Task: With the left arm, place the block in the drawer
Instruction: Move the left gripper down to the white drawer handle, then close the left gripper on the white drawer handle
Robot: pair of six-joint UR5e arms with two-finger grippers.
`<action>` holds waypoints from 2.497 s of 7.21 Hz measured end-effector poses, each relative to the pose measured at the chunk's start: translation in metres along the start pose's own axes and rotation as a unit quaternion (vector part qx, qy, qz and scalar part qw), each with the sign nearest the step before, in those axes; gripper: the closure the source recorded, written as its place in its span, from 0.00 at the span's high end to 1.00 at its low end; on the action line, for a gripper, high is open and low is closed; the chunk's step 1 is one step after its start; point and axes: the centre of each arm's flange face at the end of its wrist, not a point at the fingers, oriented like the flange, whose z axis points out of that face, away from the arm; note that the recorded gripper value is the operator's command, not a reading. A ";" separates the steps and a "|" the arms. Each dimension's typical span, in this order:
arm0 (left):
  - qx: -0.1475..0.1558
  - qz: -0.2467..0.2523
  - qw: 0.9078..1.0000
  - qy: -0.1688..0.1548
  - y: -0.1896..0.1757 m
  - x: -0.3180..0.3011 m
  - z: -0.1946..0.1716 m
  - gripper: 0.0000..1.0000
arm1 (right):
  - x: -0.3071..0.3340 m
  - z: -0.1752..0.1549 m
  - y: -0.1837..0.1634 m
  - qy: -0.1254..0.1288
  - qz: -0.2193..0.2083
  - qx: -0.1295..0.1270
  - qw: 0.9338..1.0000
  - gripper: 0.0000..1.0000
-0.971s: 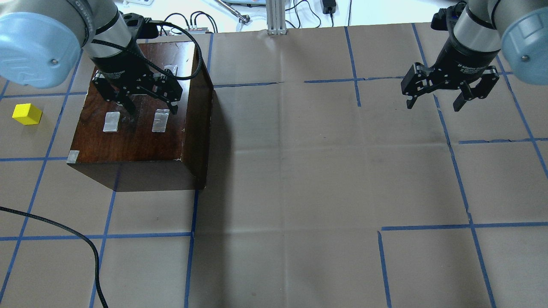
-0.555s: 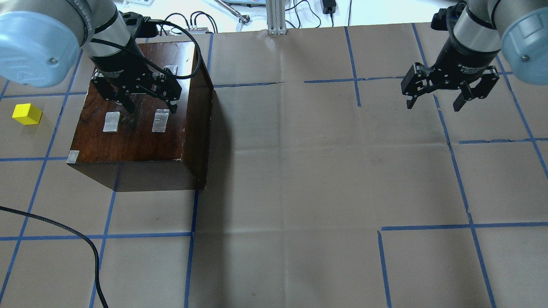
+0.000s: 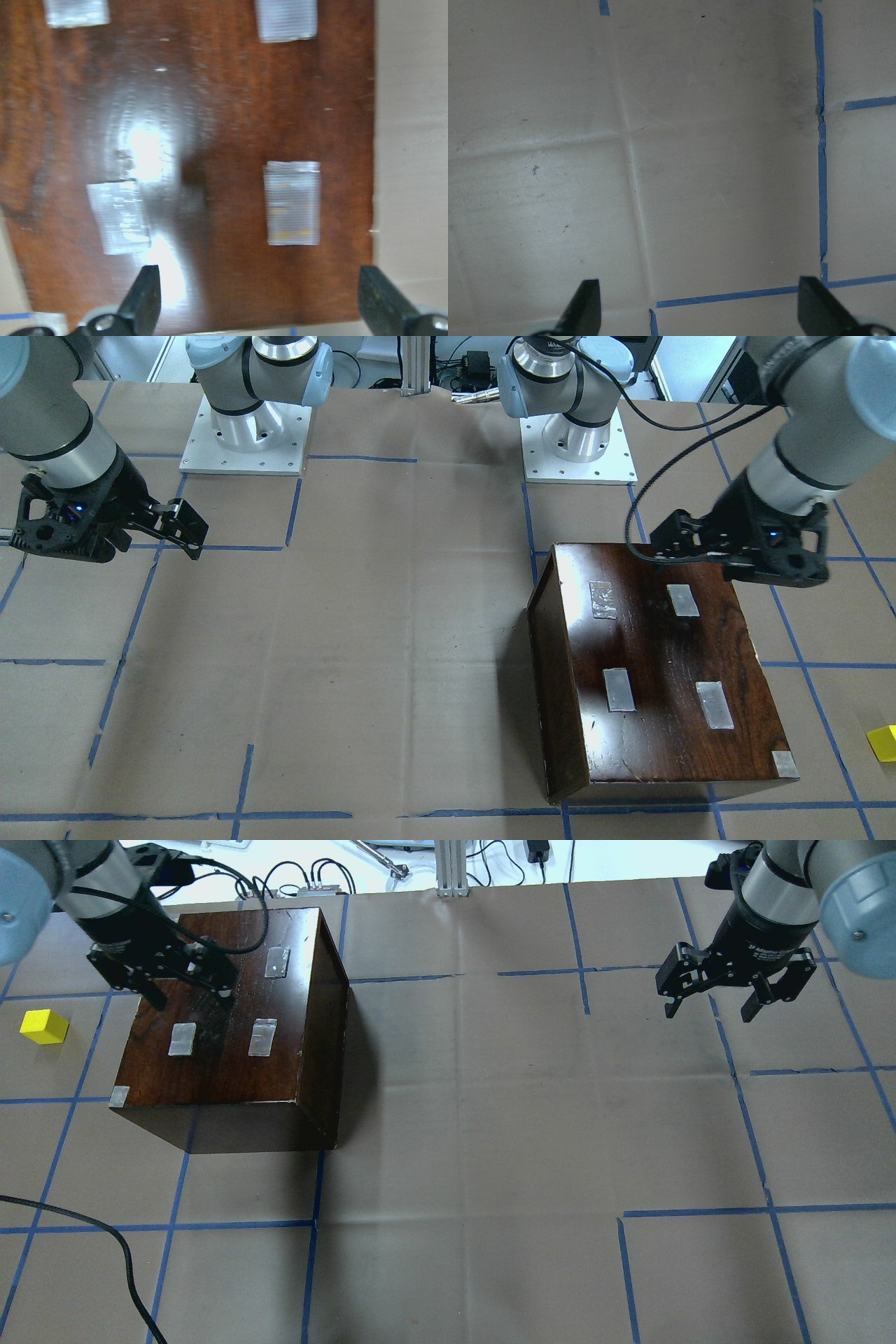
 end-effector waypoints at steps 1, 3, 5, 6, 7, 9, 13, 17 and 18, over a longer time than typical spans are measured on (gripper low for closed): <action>0.005 -0.007 1.000 0.002 -0.001 -0.049 -0.001 0.99 | 0.000 0.000 0.000 0.000 0.000 0.000 1.000 1.00; 0.003 -0.024 1.000 0.012 -0.008 -0.144 0.011 0.99 | 0.000 0.000 0.000 0.000 0.000 0.000 1.000 1.00; -0.013 -0.056 0.998 0.030 -0.017 -0.223 0.045 0.99 | 0.000 0.000 0.000 0.000 0.000 0.000 1.000 1.00; -0.019 -0.062 0.997 0.040 -0.022 -0.240 0.063 0.99 | 0.000 0.000 0.000 0.000 0.000 0.000 1.000 1.00; -0.014 -0.058 0.996 0.059 -0.028 -0.245 0.077 0.99 | 0.000 0.000 0.000 0.000 0.000 0.000 1.000 1.00; 0.006 -0.031 0.993 0.113 -0.036 -0.238 0.095 0.99 | 0.000 0.000 0.000 0.000 0.000 0.000 1.000 1.00; -0.002 -0.025 0.988 0.153 -0.034 -0.226 0.124 0.99 | 0.000 0.000 0.000 0.000 0.000 0.000 1.000 1.00; -0.008 -0.029 0.984 0.175 -0.035 -0.223 0.145 0.99 | 0.000 0.000 0.000 0.000 0.000 0.000 1.000 1.00; -0.008 -0.030 0.984 0.176 -0.036 -0.223 0.148 0.99 | 0.000 0.000 0.000 0.000 0.000 0.000 1.000 1.00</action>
